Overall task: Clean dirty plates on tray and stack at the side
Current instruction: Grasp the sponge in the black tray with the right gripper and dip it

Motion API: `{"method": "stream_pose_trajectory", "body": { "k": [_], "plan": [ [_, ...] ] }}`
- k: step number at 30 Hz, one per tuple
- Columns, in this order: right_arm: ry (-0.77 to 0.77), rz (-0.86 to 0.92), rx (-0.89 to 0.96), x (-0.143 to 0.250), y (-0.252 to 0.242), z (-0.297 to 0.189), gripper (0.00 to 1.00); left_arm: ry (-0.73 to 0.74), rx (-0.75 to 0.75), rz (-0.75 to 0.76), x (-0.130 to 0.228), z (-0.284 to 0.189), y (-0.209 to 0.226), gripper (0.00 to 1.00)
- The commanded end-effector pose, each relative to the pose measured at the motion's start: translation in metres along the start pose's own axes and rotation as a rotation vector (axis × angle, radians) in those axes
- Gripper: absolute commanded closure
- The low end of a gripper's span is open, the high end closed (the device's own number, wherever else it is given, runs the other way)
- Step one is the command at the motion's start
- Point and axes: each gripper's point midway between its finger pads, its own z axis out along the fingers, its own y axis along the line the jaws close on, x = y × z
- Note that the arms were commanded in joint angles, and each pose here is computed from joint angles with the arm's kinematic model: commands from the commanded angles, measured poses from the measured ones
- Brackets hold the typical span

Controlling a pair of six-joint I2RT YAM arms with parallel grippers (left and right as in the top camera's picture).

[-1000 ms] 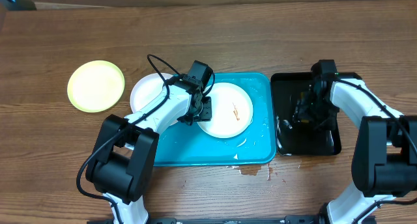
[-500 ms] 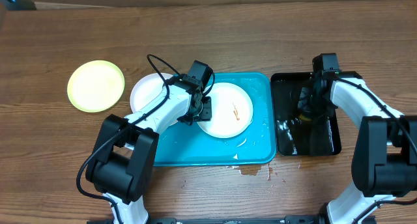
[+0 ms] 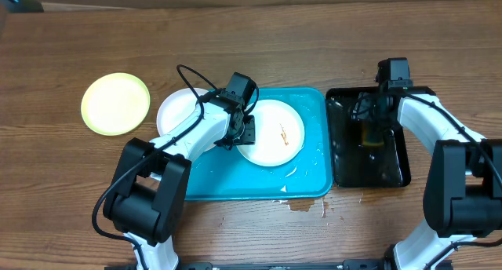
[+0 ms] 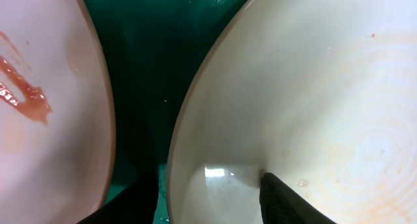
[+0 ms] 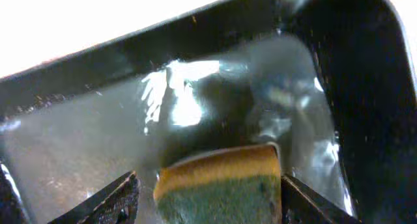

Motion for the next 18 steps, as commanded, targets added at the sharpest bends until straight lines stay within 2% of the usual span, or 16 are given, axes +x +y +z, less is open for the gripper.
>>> {"method": "stream_pose_trajectory", "body": {
  "k": [1,3,5,7,8,9,10,11,14,18],
  "plan": [
    [-0.009,0.004,0.004,-0.001,-0.001,0.0,0.5,0.012,-0.026,-0.006,0.003,0.007,0.008,0.48],
    [0.003,0.003,0.008,0.002,-0.002,0.0,0.76,0.011,-0.026,-0.006,0.002,0.007,0.008,0.48],
    [0.011,0.003,0.011,0.004,-0.003,0.0,0.92,0.01,-0.026,-0.006,0.002,0.007,0.007,0.48],
    [0.014,0.003,0.011,0.004,-0.003,0.0,0.96,0.01,-0.026,-0.006,0.002,0.007,0.007,0.49],
    [0.01,0.003,0.01,0.004,-0.003,0.0,0.88,0.01,-0.026,-0.006,0.002,0.007,0.007,0.49],
    [0.01,0.003,0.01,0.003,-0.003,0.0,0.66,0.01,-0.026,-0.006,0.002,0.007,0.007,0.47],
    [0.01,0.003,0.01,0.003,-0.002,-0.001,0.37,0.01,-0.026,-0.006,0.002,0.007,0.007,0.45],
    [0.013,0.003,0.011,0.004,-0.003,-0.001,0.27,0.009,-0.028,-0.006,0.002,0.007,0.008,0.43],
    [0.043,0.002,0.021,0.011,-0.005,-0.001,0.25,0.0,-0.046,-0.005,0.001,0.007,0.011,0.42],
    [0.136,0.0,0.05,0.034,-0.013,-0.003,0.31,0.0,-0.071,-0.005,0.001,0.007,0.016,0.49]
  ]
}}
